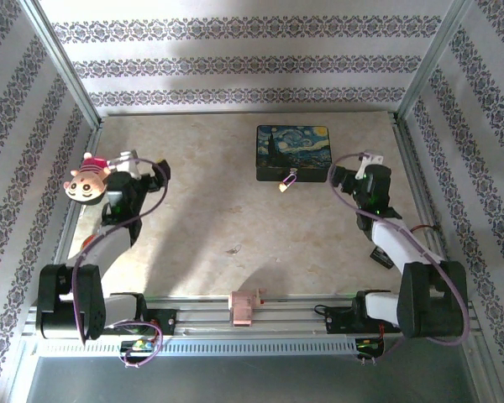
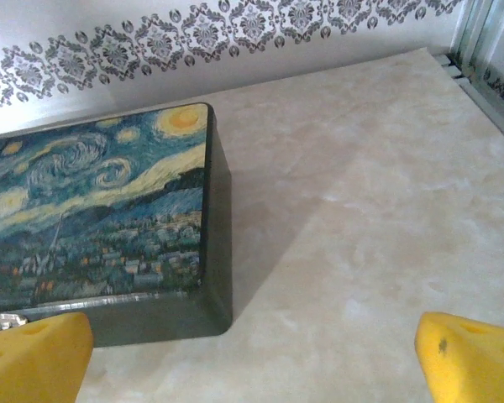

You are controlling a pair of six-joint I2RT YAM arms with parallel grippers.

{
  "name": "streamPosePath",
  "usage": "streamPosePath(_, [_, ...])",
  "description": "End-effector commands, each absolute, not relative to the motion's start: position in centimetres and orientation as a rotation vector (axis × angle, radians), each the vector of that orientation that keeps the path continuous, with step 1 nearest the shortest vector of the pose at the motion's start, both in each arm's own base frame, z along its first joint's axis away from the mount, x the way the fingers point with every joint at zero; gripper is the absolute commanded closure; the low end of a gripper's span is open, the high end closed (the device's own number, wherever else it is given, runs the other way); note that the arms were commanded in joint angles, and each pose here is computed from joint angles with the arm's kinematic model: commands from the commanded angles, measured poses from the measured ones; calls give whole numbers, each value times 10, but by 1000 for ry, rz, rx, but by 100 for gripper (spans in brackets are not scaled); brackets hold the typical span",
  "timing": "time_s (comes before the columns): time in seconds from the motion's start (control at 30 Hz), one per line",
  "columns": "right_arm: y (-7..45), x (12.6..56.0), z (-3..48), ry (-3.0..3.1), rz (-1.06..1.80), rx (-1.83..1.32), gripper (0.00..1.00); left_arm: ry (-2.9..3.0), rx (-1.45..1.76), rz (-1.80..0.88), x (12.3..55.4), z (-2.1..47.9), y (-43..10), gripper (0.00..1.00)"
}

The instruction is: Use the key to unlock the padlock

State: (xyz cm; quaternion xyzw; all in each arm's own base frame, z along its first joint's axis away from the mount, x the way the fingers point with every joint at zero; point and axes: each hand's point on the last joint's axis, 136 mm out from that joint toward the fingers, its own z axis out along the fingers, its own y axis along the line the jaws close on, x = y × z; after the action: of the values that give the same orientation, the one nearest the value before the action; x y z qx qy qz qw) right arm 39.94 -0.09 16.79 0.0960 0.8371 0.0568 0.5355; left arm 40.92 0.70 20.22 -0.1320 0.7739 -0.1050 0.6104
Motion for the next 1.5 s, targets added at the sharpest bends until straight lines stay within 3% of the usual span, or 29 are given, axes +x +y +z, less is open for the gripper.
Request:
streamPosePath(0.0, [4, 408, 156, 2137, 210, 325, 2, 1867, -385, -485, 427, 206, -39, 1])
streamPosePath(0.17, [16, 442, 158, 2203, 317, 371, 2, 1952, -318, -591, 451, 209, -102, 1])
streamPosePath(0.43, [29, 489, 132, 2334, 408, 424, 16, 2111, -133, -682, 482, 182, -197, 0])
streamPosePath(0.53, [32, 499, 121, 2363, 418, 426, 17, 2142, -93, -702, 491, 170, -219, 7])
streamPosePath(0.77, [40, 512, 104, 2408, 418, 415, 18, 2201, -52, -758, 509, 145, -251, 20])
streamPosePath(1.47, [107, 520, 92, 2497, 440, 233, 32, 2268, 62, -813, 516, 118, -294, 39])
